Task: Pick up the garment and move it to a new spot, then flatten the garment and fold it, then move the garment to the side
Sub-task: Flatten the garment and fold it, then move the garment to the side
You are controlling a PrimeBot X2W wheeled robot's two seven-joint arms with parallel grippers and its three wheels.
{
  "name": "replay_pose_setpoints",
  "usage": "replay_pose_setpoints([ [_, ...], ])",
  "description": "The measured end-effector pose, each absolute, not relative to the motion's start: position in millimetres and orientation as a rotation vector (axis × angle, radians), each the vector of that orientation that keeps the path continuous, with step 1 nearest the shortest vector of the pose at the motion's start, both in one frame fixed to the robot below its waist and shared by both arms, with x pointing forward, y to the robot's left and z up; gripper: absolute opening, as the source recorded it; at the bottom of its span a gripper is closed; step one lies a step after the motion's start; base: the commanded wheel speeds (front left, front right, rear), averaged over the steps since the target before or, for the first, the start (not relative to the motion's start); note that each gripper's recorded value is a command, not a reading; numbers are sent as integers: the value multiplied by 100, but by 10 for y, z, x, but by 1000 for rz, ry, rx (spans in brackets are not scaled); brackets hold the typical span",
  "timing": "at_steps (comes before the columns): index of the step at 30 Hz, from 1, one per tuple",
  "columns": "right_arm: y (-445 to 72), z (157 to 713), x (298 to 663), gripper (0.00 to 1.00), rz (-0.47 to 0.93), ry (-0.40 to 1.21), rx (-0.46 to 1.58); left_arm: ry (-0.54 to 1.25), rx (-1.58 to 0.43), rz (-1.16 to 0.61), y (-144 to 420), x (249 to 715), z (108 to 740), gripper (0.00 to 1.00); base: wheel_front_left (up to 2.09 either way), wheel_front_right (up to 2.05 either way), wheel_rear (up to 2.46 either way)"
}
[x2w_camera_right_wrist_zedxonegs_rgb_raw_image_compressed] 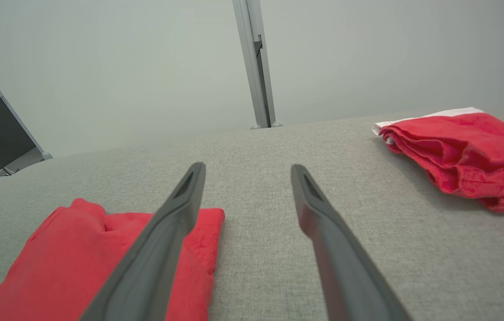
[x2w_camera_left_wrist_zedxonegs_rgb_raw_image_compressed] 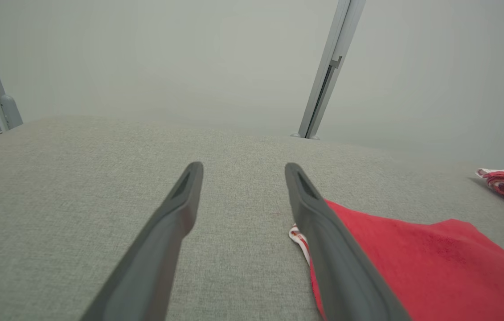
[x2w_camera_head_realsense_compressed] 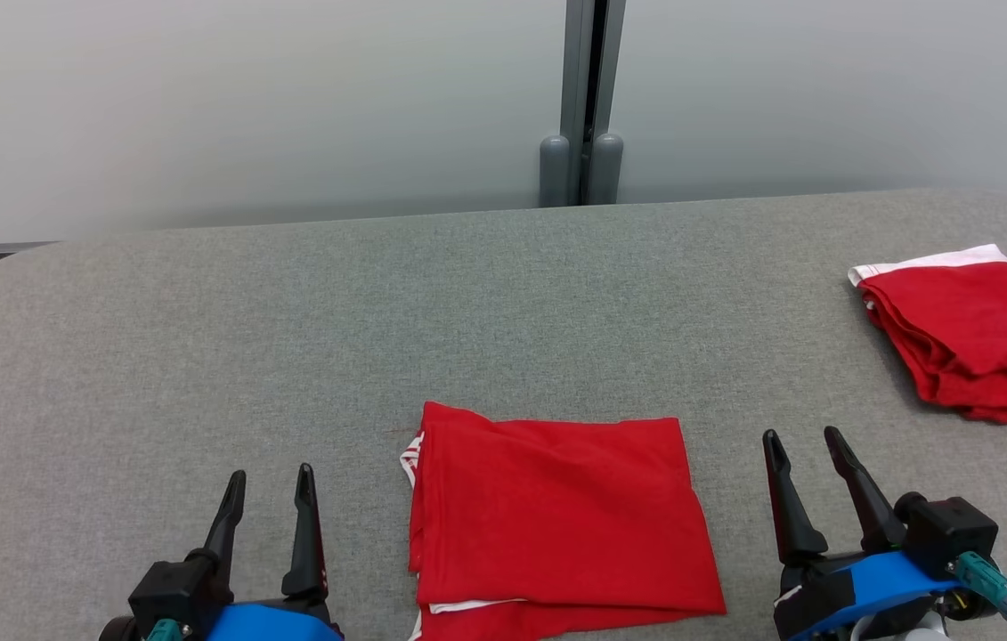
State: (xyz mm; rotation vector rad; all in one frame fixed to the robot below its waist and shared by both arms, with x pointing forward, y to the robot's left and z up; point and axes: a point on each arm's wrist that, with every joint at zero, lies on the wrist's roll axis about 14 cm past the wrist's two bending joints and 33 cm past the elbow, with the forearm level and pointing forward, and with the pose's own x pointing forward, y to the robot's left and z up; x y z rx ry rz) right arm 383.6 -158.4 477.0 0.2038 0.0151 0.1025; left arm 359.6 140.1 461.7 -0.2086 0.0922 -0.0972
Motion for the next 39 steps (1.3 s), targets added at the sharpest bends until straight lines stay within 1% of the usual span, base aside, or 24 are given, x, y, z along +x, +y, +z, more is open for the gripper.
replay_pose_setpoints([
  [20, -1570, 4707, 3796, 100, 110, 35, 178, 128, -200, -69, 1490, 3516, 4476, 100, 0, 0, 0],
  [26, -1575, 4623, 3802, 100, 109, 75, 164, 129, -198, -65, 1510, 3525, 4465, 100, 0, 0, 0],
  [28, -1570, 4616, 3841, 100, 114, 93, 149, 132, -197, -64, 1519, 3529, 4453, 100, 0, 0, 0],
  [31, -1535, 4732, 4008, 100, 136, 105, 99, 133, -194, -58, 1543, 3542, 4444, 100, 0, 0, 0],
  [34, -1433, 4755, 4131, 100, 171, 179, 59, 127, -191, -49, 1588, 3554, 4457, 100, 0, 0, 0],
  [39, -1181, 4529, 4111, 100, 251, 390, 25, 127, -192, -14, 1689, 3524, 4448, 100, 0, 0, 0],
])
